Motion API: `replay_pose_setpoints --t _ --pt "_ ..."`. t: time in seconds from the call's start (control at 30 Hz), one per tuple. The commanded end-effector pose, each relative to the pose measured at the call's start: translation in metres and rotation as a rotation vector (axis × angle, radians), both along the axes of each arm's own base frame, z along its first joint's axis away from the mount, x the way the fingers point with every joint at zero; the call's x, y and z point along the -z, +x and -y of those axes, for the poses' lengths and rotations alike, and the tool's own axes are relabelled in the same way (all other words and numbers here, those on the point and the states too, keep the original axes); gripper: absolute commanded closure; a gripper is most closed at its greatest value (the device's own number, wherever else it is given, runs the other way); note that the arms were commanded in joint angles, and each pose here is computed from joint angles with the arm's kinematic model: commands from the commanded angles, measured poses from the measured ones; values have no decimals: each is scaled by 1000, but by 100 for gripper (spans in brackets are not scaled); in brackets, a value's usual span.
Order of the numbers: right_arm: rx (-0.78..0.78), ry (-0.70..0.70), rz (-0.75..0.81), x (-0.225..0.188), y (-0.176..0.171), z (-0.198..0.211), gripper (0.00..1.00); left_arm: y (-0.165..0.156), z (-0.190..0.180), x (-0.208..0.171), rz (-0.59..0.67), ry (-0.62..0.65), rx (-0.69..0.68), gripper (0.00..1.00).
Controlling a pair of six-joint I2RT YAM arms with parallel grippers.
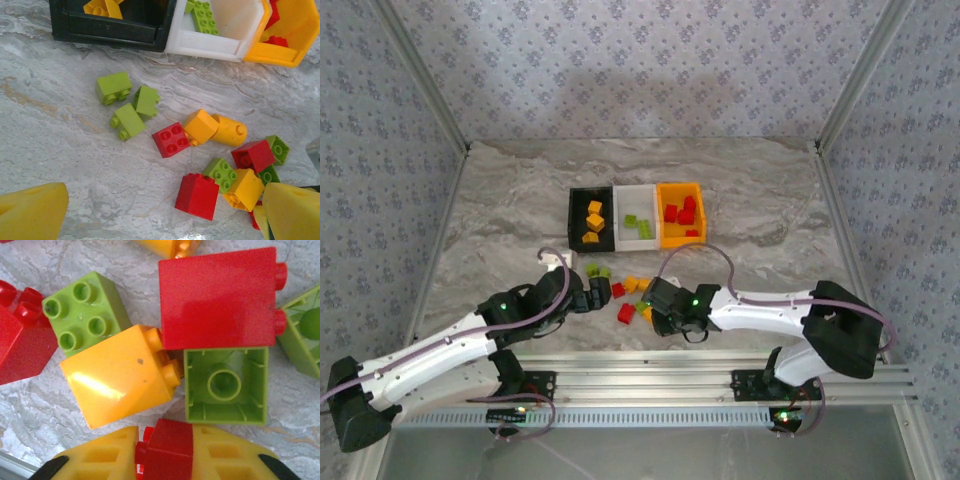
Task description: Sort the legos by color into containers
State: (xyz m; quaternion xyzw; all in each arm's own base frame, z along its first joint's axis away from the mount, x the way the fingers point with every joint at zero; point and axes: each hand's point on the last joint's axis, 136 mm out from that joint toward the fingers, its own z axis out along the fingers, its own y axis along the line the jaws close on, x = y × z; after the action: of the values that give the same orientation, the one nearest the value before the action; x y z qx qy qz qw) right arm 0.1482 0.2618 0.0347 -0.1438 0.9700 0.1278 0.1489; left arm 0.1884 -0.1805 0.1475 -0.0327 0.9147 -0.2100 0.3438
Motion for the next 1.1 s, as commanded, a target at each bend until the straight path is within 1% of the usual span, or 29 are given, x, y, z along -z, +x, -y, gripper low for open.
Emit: replay_pose_setpoints --t 0.0,0.13,0.23,0.3,0.37,0.4,0.43,0.53,0.6,0.73,0.83,0.93,0.97,1.0,1.07 --pt "1 11 -7 -12 -10 7 76 2 -8 -5 16 19 -34 0" --pt "-2 40 -3 -35 -18 20 78 3 -13 -2 19 38 -52 0" --pt "18 64 62 -67 0 33 78 4 -13 1 26 40 -48 1" --pt "34 83 117 -91 21 39 78 4 -10 2 27 42 -37 1" --pt "86 103 172 -114 51 44 78 5 -9 3 29 49 -35 1" --pt "134 118 195 -125 69 47 78 6 -8 2 32 49 -33 1" --pt "144 111 230 -134 87 50 78 7 -8 2 34 50 -36 1" --pt "237 126 284 -147 141 53 78 8 -5 0 40 51 -27 0" --pt "280 116 282 -142 174 53 78 10 -4 -1 48 56 -26 1" --pt "342 41 278 -122 232 53 78 11 -4 5 55 76 -17 1" --pt "374 -10 259 -103 262 53 77 12 -5 10 46 76 -19 1" --pt "391 -47 237 -87 280 52 76 11 0 16 27 79 6 1" --pt "397 -48 237 -86 285 52 74 11 1 17 25 81 13 1" --pt "400 -46 234 -85 289 51 70 11 2 18 22 87 20 1" --pt "407 -33 234 -87 295 50 54 12 4 20 18 95 31 1"
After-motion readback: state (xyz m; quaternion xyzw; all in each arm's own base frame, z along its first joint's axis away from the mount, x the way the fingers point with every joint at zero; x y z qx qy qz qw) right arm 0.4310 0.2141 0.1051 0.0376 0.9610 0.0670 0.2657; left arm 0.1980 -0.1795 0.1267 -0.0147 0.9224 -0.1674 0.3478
